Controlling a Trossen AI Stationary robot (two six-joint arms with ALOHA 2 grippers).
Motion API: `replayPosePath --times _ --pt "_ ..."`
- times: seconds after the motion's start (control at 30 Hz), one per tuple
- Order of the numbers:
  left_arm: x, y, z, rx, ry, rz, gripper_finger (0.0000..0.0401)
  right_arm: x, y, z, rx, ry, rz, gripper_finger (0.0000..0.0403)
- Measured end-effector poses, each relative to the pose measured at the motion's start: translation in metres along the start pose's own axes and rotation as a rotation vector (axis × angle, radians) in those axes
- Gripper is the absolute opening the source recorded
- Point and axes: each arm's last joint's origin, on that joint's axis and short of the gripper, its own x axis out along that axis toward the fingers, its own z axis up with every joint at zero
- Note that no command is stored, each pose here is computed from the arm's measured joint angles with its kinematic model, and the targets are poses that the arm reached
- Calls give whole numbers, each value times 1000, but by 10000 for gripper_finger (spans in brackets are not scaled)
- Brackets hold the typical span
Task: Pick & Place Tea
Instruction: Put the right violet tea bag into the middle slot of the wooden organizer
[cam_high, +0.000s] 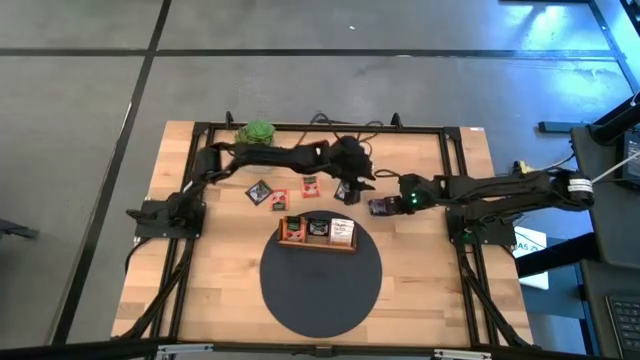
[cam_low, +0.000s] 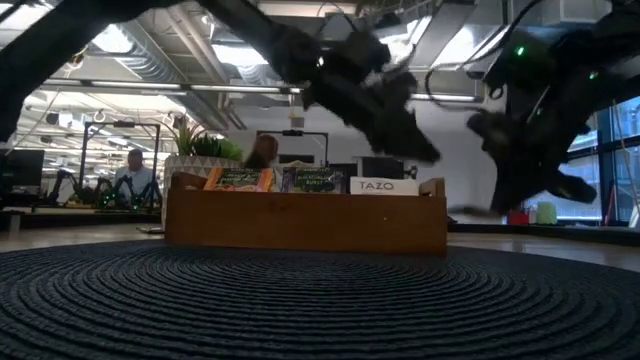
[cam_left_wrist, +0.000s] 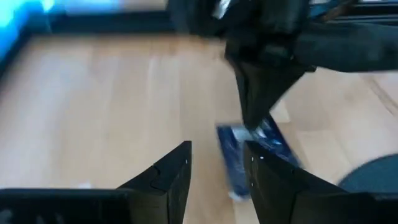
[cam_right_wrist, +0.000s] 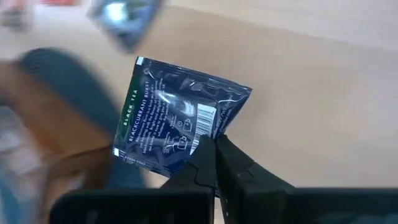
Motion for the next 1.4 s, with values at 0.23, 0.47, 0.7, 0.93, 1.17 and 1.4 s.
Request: replayPosePath --times 0.23,0.47,0.7,0.93,1.17,1.4 --pt "-70 -23 59 372 -102 -12 141 -37 15 1 -23 42 333 3" --pt "-129 -59 103 374 -253 -20 141 -66 33 4 -52 71 681 6" --pt "-166 -85 124 212 -345 -75 141 -91 59 12 -96 -4 1049 7" --pt "-171 -106 125 204 -327 -133 141 -97 72 6 -65 3 1176 8" --pt "-167 -125 119 203 -247 -133 141 -87 84 -11 -74 71 1182 9" --pt "-165 -139 120 282 -244 -108 141 -79 92 -21 -54 94 1191 9"
